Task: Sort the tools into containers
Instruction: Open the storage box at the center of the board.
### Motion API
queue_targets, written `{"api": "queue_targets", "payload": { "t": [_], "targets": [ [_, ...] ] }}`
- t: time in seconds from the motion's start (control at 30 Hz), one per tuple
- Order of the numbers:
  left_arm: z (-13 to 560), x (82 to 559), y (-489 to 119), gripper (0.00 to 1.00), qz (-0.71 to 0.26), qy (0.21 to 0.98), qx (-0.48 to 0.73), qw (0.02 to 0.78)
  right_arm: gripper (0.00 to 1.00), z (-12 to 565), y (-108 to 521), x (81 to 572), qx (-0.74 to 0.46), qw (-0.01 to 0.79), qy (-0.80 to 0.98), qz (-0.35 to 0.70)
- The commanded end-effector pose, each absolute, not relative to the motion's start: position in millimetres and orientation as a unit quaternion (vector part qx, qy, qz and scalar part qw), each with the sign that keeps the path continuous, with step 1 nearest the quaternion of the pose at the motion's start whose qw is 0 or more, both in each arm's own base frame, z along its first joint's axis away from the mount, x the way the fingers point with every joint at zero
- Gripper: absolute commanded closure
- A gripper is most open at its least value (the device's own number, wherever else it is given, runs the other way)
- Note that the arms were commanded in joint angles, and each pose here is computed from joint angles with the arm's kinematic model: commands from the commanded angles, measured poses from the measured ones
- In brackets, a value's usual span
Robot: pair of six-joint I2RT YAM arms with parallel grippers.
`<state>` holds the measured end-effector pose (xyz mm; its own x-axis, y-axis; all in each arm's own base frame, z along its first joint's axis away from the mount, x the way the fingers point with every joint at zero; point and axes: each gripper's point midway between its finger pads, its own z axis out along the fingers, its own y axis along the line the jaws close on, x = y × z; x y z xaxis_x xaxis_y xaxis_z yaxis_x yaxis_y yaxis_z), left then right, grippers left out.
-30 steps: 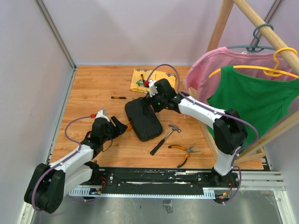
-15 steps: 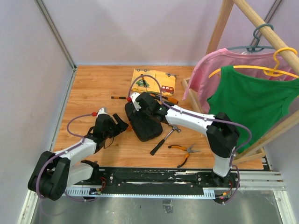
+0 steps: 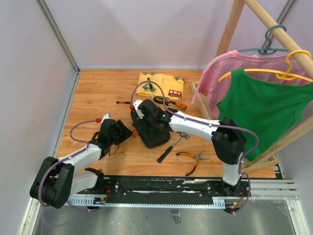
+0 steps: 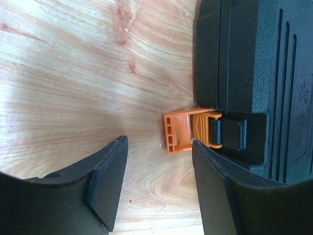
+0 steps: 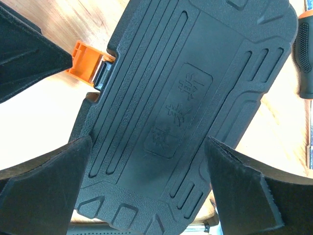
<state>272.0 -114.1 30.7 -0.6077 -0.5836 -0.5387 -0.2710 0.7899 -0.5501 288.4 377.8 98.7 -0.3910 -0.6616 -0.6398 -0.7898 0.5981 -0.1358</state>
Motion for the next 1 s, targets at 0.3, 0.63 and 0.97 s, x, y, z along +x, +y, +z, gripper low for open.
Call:
{"api": "queue_targets", "payload": {
  "t": [0.3, 0.63, 0.97],
  "targets": [
    [-13, 247, -111, 0.54, -0.172, 0.908, -0.251, 0.290, 0.01, 101, 378, 285, -0.439, 0.334, 0.830, 0.084],
    [-26, 241, -112, 0.68, -0.157, 0.916, -0.250, 0.271, 0.03, 105, 376, 286, -0.426, 0.345, 0.832, 0.085],
    [-32, 234, -108, 0.84, -0.150, 0.917, -0.255, 0.266, 0.00, 107, 376, 284, -0.427, 0.350, 0.830, 0.082]
  ]
}}
